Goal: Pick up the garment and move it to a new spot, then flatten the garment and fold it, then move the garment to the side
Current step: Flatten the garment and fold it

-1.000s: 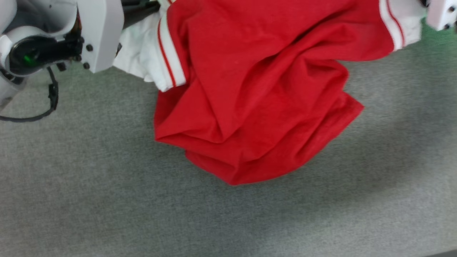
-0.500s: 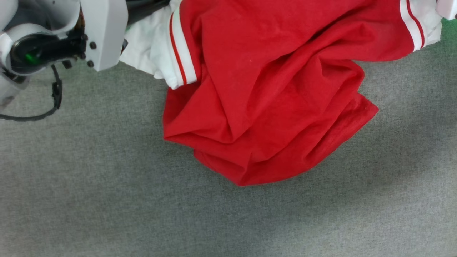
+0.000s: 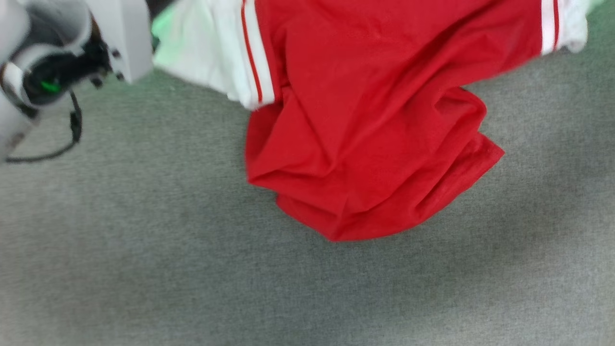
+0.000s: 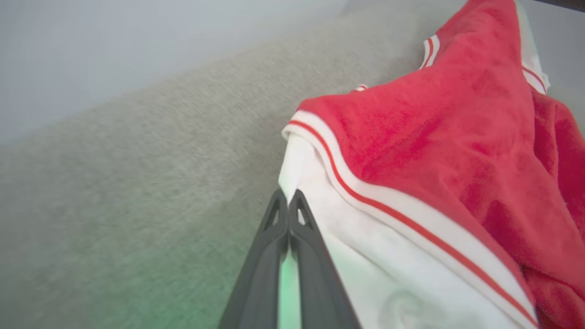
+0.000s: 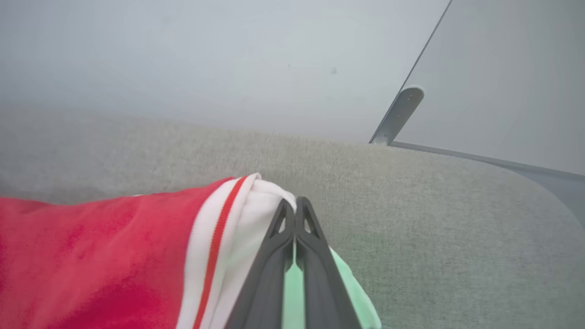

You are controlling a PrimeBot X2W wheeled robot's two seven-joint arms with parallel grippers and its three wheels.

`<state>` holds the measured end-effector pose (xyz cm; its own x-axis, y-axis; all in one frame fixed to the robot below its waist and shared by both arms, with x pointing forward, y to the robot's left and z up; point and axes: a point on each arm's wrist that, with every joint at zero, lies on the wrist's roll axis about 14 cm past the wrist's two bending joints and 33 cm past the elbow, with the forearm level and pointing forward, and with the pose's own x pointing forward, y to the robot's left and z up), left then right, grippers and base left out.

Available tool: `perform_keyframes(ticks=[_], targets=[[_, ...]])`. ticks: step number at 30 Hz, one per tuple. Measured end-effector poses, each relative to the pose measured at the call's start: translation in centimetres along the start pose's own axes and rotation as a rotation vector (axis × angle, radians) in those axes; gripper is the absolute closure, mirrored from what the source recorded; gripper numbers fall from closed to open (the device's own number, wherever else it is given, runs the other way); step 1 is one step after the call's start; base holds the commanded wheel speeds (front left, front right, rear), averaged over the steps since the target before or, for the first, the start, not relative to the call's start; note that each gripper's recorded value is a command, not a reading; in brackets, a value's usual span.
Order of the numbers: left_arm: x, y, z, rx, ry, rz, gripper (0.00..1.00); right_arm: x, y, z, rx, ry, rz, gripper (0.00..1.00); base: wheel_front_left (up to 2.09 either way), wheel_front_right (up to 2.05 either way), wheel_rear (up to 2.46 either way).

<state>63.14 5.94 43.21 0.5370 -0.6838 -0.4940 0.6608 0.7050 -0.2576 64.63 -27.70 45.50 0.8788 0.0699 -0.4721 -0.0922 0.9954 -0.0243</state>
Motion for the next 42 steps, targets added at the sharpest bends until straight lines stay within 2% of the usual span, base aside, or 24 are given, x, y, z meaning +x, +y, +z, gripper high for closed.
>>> perform_keyframes(ticks=[5, 7, 8, 11, 12, 14, 15, 16, 23, 26, 29, 32, 37, 41, 42], targets=[[-2.5, 2.2, 6.5, 0.033, -0.225, 0.113, 1.0, -1.4, -1.8, 7.4, 0.048, -0.246, -0.068, 1.0, 0.0, 0.0, 0.0], [-3.0, 2.5, 7.7, 0.038, -0.271, 0.131, 1.0, -1.6, -2.1, 8.8, 0.051, -0.292, -0.083, 1.0, 0.0, 0.0, 0.0], [-4.1, 3.3, 10.3, 0.044, -0.364, 0.17, 1.0, -1.9, -2.1, 11.5, 0.077, -0.387, -0.1, 1.0, 0.0, 0.0, 0.0], [-5.4, 4.3, 13.0, 0.078, -0.455, 0.224, 1.0, -2.0, -1.9, 13.6, 0.092, -0.458, -0.112, 1.0, 0.0, 0.0, 0.0], [-6.9, 5.6, 15.8, 0.109, -0.548, 0.285, 1.0, -2.2, -1.8, 15.9, 0.125, -0.533, -0.124, 1.0, 0.0, 0.0, 0.0], [-7.5, 5.9, 17.3, 0.116, -0.598, 0.306, 1.0, -2.4, -1.9, 17.0, 0.133, -0.566, -0.133, 1.0, 0.0, 0.0, 0.0], [-8.9, 6.2, 20.4, 0.121, -0.706, 0.334, 1.0, -2.8, -1.9, 19.2, 0.153, -0.639, -0.145, 1.0, 0.0, 0.0, 0.0], [-8.9, 6.2, 20.4, 0.121, -0.706, 0.334, 1.0, -2.8, -1.9, 19.2, 0.153, -0.639, -0.145, 1.0, 0.0, 0.0, 0.0], [-14.3, 4.8, 29.1, 0.142, -0.99, 0.366, 1.0, -5.7, -1.6, 26.3, 0.172, -0.85, -0.159, 1.0, 0.0, 0.0, 0.0], [-16.2, 3.9, 31.2, 0.163, -1.058, 0.362, 1.0, -6.5, -1.4, 27.8, 0.159, -0.886, -0.16, 1.0, 0.0, 0.0, 0.0], [-16.5, 4.2, 30.8, 0.144, -1.073, 0.363, 1.0, -6.0, -0.4, 27.6, 0.124, -0.87, -0.151, 1.0, 0.0, 0.0, 0.0], [-14.2, 5.7, 26.9, 0.108, -0.983, 0.372, 1.0, -4.9, 0.3, 26.0, 0.107, -0.825, -0.141, 1.0, 0.0, 0.0, 0.0], [-11.8, 6.1, 20.9, -0.005, -0.886, 0.321, 1.0, -1.9, 2.0, 20.4, 0.077, -0.643, -0.113, 1.0, 0.0, 0.0, 0.0], [-9.7, 5.5, 14.0, -0.086, -0.749, 0.274, 1.0, -0.4, 3.3, 15.7, 0.065, -0.497, -0.079, 1.0, 0.0, 0.0, 0.0], [-9.6, 5.3, 12.7, -0.137, -0.738, 0.259, 1.0, -0.2, 3.9, 14.8, 0.069, -0.474, -0.064, 1.0, 0.0, 0.0, 0.0]])
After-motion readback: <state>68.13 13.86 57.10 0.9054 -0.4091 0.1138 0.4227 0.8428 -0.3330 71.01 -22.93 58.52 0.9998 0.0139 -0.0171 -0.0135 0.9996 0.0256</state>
